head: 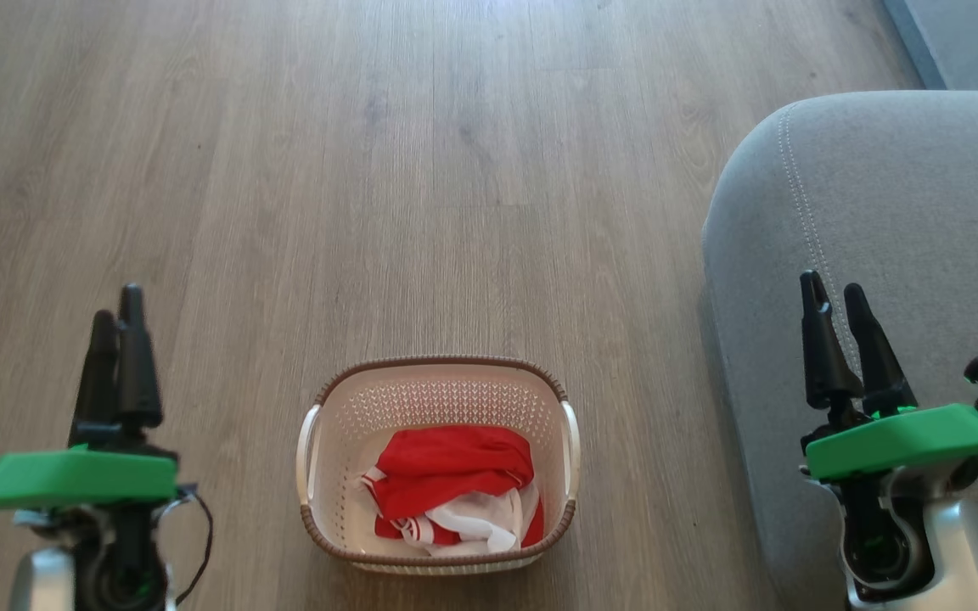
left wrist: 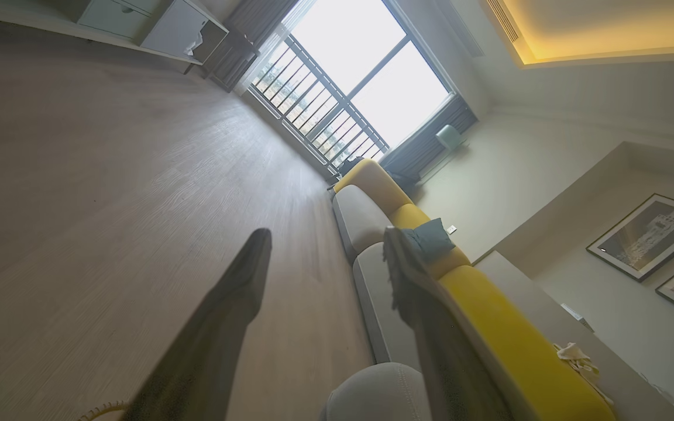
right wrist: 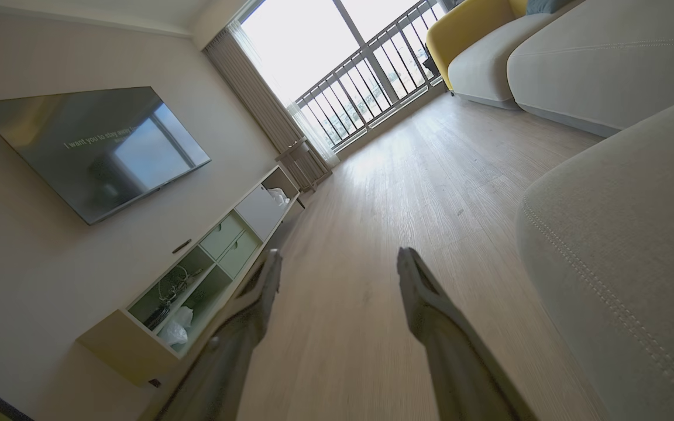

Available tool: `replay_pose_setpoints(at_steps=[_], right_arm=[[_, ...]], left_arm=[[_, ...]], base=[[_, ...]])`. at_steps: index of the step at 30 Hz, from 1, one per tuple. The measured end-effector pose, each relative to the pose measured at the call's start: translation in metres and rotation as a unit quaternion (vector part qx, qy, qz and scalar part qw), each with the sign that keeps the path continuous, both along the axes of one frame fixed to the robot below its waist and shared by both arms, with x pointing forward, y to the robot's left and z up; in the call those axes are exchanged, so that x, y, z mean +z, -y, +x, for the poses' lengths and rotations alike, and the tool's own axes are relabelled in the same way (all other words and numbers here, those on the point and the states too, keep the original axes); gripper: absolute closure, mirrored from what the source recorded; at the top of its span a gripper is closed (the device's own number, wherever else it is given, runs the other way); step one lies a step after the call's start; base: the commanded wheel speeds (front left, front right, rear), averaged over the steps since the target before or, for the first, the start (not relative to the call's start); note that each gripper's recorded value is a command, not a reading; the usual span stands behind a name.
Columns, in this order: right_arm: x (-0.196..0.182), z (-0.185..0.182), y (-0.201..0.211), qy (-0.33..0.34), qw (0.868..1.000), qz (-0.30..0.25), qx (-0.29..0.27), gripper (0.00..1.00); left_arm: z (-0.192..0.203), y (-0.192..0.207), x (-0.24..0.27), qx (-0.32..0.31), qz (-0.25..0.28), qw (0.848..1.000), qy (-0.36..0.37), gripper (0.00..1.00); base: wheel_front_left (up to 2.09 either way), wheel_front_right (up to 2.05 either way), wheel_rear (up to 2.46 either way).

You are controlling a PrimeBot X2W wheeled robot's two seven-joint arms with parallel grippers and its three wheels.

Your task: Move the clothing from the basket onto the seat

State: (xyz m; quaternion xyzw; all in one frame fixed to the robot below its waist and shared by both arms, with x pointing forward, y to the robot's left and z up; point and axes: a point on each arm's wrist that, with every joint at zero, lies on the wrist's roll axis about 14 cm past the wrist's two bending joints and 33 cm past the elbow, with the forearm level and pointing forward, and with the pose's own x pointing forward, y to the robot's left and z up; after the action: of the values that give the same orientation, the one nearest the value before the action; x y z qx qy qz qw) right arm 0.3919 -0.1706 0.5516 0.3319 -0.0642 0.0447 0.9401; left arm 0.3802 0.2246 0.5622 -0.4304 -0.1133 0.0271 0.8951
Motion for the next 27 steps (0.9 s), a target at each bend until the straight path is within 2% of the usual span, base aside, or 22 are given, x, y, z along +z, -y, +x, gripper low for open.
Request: replay_pose_setpoints(at_steps=[5, 12, 20, 24, 27], right_arm=[[0.006, 0.001, -0.005, 0.014, 0.999, -0.038, 0.003, 0.0], [0.019, 0.003, -0.017, 0.041, 0.994, -0.097, 0.009, 0.0], [0.02, 0.002, -0.028, 0.052, 0.986, -0.155, 0.017, 0.0], [0.013, 0.002, -0.028, 0.047, 0.981, -0.188, 0.015, 0.0], [0.005, 0.001, -0.03, 0.038, 0.977, -0.21, 0.019, 0.0]], left_arm=[[0.003, 0.022, 0.008, -0.006, 0.079, 0.997, -0.008, 0.0], [0.004, 0.054, 0.005, -0.018, 0.186, 0.982, -0.028, 0.0], [-0.001, 0.082, -0.012, -0.034, 0.309, 0.949, -0.059, 0.0], [-0.005, 0.094, -0.02, -0.04, 0.355, 0.932, -0.064, 0.0], [-0.004, 0.103, -0.017, -0.041, 0.37, 0.926, -0.055, 0.0]], base=[[0.0, 0.0, 0.0], [0.0, 0.0, 0.0], [0.0, 0.0, 0.0], [0.0, 0.0, 0.0], [0.0, 0.0, 0.0]])
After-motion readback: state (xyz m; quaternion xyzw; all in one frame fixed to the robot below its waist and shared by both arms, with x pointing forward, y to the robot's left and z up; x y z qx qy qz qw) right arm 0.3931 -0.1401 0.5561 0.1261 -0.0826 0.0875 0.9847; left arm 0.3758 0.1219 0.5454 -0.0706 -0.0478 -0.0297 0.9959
